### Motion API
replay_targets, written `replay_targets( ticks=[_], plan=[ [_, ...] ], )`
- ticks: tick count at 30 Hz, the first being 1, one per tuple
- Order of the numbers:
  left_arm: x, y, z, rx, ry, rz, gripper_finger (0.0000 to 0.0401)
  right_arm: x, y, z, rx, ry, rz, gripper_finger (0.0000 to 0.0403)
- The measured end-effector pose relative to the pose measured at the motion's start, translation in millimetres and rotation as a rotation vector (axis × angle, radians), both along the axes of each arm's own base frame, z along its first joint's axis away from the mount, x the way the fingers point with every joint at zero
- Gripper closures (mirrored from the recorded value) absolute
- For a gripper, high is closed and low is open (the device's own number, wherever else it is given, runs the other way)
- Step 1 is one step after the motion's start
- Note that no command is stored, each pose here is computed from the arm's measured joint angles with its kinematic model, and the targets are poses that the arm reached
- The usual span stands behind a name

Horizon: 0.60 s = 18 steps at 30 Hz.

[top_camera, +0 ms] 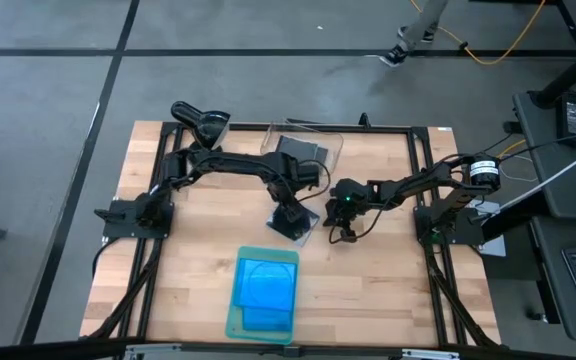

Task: Pick & place jewel cases by type
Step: Put the black cd case into the transparent bin

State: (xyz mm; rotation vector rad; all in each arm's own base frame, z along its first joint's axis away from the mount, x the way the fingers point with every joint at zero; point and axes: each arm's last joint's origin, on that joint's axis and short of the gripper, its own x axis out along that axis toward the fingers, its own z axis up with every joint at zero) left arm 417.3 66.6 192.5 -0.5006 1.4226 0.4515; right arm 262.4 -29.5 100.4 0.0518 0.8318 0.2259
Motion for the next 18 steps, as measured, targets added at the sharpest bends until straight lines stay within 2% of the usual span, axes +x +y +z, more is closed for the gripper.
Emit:
replay_targets(
  ticks=[6, 10, 15, 18],
  plan=[
    [-32, 18, -2, -0.060, -0.094, 0.100, 0.0258, 1, 6, 0, -0.005, 0.007, -0.013, 0.0393],
    [-55, 23, 4, -0.124, -0.222, 0.121, 0.0257, 1, 9, 0, -0.017, 0.013, -0.042, 0.0393],
    [-81, 26, -4, -0.203, -0.358, 0.200, 0.0257, 2, 13, -1, -0.021, 0.025, -0.091, 0.0393],
    [-93, 25, -12, -0.211, -0.371, 0.232, 0.0257, 3, 16, -5, 0.006, 0.047, -0.121, 0.0393]
  ],
)
